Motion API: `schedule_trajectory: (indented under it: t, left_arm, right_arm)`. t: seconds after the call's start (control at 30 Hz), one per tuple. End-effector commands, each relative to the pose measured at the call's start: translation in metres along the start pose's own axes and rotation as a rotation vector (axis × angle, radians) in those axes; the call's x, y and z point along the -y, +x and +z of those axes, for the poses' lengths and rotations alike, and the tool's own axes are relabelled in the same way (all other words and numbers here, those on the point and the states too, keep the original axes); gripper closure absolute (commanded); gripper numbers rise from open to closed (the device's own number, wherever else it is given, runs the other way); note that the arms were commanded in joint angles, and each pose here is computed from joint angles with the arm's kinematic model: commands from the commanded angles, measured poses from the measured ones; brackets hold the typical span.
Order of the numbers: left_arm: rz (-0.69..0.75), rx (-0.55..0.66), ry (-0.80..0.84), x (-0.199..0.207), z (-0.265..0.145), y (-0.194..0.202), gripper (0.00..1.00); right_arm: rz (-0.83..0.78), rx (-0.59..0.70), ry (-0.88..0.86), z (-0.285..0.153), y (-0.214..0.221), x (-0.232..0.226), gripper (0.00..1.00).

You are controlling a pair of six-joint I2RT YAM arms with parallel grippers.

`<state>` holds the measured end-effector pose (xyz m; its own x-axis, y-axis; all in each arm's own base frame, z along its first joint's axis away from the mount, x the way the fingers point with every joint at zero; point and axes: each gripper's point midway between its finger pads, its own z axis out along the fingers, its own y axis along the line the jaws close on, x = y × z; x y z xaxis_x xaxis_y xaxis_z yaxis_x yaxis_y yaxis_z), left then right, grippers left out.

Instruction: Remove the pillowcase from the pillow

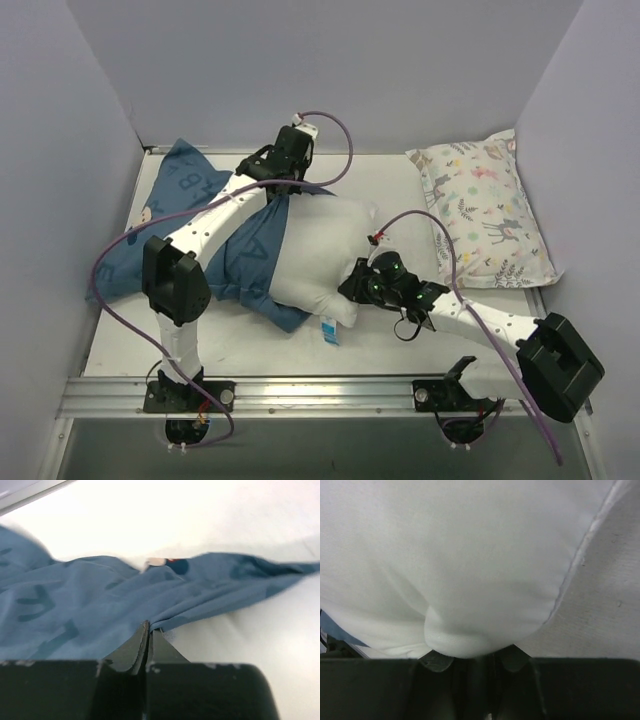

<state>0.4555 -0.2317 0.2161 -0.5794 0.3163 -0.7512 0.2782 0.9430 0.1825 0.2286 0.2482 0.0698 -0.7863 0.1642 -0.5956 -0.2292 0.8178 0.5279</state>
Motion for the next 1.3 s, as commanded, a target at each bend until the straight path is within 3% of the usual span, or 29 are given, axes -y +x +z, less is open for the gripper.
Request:
schedule_trajectory:
  t: [0.0, 0.2, 0.3, 0.43, 0.6, 0.7, 0.73, 0.77, 0.83, 0.97, 1.07, 1.27]
  left_arm:
    - [-0.208, 0.099, -0.347, -0.087, 0.009, -0.037, 1.00]
    - [-0.453, 0.013, -0.624, -0.207, 0.020, 0.010, 1.00]
    - [-0.518, -0.029, -0.696, -0.234, 0.018, 0.040, 1.00]
    - [-0.517, -0.037, -0.575, -0.211, 0.029, 0.043, 1.00]
    - [-0.425, 0.009, -0.219, -0.125, 0.032, 0.016, 1.00]
    - [-0.416, 0.098, -0.026, -0.086, 0.008, -0.014, 0.76]
    - [-0.394, 0.127, 0.024, -0.074, -0.002, -0.024, 0.38]
    - [-0.383, 0.186, 0.074, -0.068, -0.025, -0.039, 0.26]
    - [-0.330, 0.293, 0.144, -0.054, -0.057, -0.067, 0.16]
    - [-0.348, 0.498, 0.143, -0.047, -0.161, -0.108, 0.05]
    - [-0.505, 0.545, 0.014, -0.078, -0.206, -0.091, 0.05]
    - [-0.692, 0.464, -0.181, -0.096, -0.225, 0.010, 0.05]
  right_arm:
    - [0.012, -0.115, 0.241, -0.017, 0.042, 0.066, 1.00]
    - [0.112, -0.065, 0.260, -0.038, 0.036, 0.089, 1.00]
    - [0.152, -0.016, 0.263, -0.051, 0.019, 0.093, 1.00]
    - [0.167, 0.077, 0.180, -0.068, -0.024, 0.068, 1.00]
    - [0.063, 0.157, 0.027, -0.089, -0.091, -0.004, 1.00]
    - [0.034, 0.227, -0.035, -0.113, -0.128, -0.039, 1.00]
    - [0.031, 0.239, -0.047, -0.119, -0.136, -0.047, 1.00]
    - [0.024, 0.260, -0.065, -0.126, -0.147, -0.057, 1.00]
    - [0.001, 0.299, -0.087, -0.144, -0.168, -0.081, 1.00]
    - [-0.010, 0.356, -0.098, -0.157, -0.190, -0.109, 1.00]
    - [0.002, 0.397, -0.114, -0.163, -0.209, -0.126, 1.00]
    - [-0.005, 0.475, -0.102, -0.172, -0.243, -0.143, 1.00]
